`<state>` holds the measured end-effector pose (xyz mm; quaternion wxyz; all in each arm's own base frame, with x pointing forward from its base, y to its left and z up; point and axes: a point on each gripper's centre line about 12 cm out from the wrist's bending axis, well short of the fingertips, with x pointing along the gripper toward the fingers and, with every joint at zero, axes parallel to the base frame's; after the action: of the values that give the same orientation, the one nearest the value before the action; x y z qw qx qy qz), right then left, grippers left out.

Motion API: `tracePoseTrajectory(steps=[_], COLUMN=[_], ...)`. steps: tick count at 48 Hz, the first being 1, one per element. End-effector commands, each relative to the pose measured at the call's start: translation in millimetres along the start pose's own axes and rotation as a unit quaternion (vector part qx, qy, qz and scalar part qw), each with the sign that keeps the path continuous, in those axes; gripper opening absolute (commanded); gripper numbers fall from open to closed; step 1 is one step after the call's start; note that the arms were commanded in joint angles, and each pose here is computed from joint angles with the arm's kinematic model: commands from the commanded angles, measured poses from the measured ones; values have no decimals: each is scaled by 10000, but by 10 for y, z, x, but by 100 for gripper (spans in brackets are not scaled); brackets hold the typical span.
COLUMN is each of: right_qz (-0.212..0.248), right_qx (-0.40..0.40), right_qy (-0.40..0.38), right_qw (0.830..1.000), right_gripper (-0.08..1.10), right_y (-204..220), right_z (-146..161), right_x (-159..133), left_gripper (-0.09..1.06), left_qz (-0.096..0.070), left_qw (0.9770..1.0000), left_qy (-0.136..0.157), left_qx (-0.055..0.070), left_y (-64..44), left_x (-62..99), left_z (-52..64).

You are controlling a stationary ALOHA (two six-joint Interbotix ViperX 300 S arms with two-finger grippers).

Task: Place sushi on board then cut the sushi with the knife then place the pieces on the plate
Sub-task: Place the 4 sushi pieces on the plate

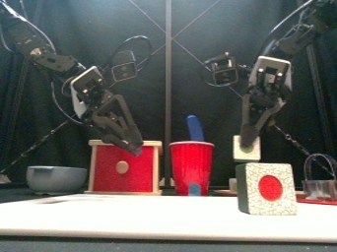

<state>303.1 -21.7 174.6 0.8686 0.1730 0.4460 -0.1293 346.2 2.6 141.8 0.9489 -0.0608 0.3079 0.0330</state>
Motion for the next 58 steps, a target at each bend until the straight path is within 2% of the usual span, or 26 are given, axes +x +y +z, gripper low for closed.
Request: tracePoseTrajectory(steps=[1, 11, 20, 37, 52, 58], right_qz=[-331, -994, -1338, -1456, -1475, -1463], right_qx=[494, 1150, 1534, 1805, 1874, 1855], right_qy=[-276, -423, -320, -32, 0, -44], right_qw=[9978, 9875, 9785, 9727, 9712, 9717], right_gripper=[61, 61, 61, 63, 77, 79], right_y=[-400, -981, -1260, -1406, -1468, -1450], right_z=[15, -212, -419, -607, -610, -554], right_x=[-290, -507, -484, -286, -178, -206], left_gripper=[84, 84, 84, 84, 84, 84], left_qz=[7, 7, 16, 36, 41, 46], left_qw=[9999, 9999, 9999, 9999, 9999, 9999], left_qy=[-101, -101, -118, -120, -128, -129], left_qx=[0, 0, -2, -23, -27, -24], left_y=[8, 8, 17, 33, 37, 42], left_x=[-4, -4, -3, 2, -2, -2], left_z=[64, 64, 78, 82, 87, 87])
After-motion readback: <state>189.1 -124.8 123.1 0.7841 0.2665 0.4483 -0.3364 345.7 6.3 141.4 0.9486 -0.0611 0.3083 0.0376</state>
